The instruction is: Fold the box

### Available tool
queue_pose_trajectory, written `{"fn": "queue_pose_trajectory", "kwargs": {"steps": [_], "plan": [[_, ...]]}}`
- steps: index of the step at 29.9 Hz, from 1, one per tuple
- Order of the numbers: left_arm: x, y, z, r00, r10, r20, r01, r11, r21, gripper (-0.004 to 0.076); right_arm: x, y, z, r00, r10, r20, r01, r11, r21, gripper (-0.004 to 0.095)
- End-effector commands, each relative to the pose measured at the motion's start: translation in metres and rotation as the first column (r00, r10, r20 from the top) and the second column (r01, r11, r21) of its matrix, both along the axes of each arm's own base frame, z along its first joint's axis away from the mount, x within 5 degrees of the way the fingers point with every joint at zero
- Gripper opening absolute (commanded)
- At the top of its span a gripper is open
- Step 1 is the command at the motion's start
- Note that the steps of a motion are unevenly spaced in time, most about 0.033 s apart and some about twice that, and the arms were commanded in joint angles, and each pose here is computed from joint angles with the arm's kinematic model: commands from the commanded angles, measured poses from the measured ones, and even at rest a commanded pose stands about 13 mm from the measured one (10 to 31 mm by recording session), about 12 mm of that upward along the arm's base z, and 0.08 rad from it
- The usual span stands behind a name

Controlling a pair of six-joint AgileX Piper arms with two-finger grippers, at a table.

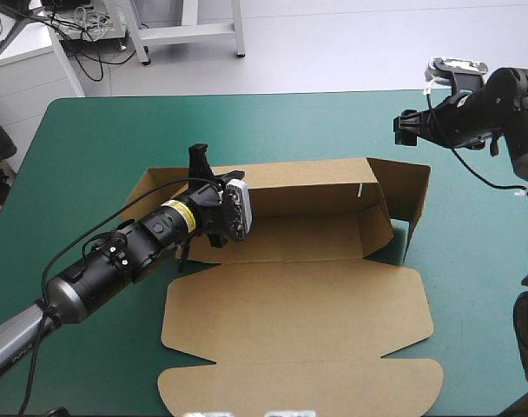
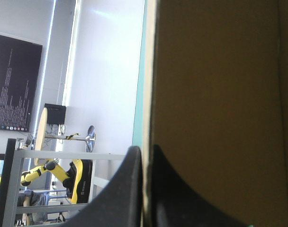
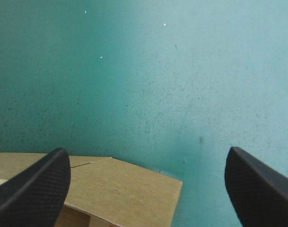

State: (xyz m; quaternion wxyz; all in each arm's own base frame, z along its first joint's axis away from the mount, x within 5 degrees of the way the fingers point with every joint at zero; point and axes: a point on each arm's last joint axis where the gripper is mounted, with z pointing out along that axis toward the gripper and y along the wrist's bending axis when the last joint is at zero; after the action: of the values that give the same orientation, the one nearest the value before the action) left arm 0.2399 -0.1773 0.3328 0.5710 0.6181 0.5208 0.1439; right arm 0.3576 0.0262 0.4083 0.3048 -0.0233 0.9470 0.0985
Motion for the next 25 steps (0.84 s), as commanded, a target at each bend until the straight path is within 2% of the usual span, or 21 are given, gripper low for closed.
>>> {"fn": "queue_pose_trajectory", "kwargs": {"steps": [1,11,18,25], "plan": [[-0.003,0.002,0.038,0.997,0.011,0.077,-0.003,0.995,-0.102,-0.0004,-0.005,-0.003,0.022,0.995,-0.012,0.098,0.011,1.0,0.013,0.0809],[0.001,0.003,0.034,0.999,0.04,0.021,-0.039,0.998,-0.047,0.0015,0.001,-0.003,0.02,0.993,-0.013,0.117,0.012,1.0,0.009,0.0809],[0.002,0.002,0.035,0.999,0.035,0.03,-0.034,0.998,-0.055,0.0015,0.015,-0.003,0.004,0.997,-0.011,0.08,0.01,1.0,0.006,0.0809],[0.002,0.002,0.035,0.999,0.037,0.025,-0.035,0.998,-0.056,0.0015,0.033,0.001,-0.017,0.999,-0.008,0.037,0.006,0.999,0.053,0.0809]]}}
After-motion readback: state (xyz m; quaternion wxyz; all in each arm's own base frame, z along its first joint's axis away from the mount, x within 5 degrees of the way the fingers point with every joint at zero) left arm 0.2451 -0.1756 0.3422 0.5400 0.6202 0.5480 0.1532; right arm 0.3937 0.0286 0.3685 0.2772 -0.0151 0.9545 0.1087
